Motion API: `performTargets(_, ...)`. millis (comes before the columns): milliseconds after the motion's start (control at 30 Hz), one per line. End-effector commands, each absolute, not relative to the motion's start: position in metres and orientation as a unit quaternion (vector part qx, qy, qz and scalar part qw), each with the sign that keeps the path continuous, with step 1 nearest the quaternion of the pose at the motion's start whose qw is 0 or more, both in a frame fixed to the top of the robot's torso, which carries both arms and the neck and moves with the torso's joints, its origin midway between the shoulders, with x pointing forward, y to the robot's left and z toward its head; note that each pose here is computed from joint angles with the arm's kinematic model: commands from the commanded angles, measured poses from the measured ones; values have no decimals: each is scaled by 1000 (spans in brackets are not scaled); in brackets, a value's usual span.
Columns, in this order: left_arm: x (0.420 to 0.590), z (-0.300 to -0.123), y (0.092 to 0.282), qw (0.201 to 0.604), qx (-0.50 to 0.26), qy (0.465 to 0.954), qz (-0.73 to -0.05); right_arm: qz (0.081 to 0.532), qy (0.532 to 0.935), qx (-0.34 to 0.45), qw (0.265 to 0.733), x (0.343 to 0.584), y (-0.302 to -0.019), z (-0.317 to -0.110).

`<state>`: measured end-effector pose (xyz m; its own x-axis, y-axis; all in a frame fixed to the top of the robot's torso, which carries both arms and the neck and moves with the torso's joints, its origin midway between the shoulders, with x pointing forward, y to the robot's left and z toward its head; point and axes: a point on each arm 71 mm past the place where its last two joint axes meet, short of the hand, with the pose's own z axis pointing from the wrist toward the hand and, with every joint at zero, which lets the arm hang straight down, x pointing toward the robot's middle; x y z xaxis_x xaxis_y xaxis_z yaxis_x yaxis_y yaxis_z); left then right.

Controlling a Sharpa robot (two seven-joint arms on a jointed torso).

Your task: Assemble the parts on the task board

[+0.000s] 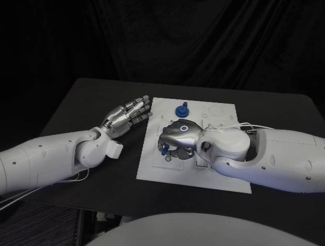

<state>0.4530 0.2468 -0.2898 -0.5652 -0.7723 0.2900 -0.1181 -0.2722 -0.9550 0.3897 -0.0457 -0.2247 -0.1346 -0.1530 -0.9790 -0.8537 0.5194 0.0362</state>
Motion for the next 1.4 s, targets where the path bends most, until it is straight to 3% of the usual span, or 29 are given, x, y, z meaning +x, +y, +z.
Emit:
performTargets(33, 453, -282, 248, 254, -387, 509, -726, 308, 679, -392, 538, 388, -46, -229)
performTargets(1400, 453, -285, 248, 252, -389, 512, -723, 297, 693, -392, 527, 386, -52, -243)
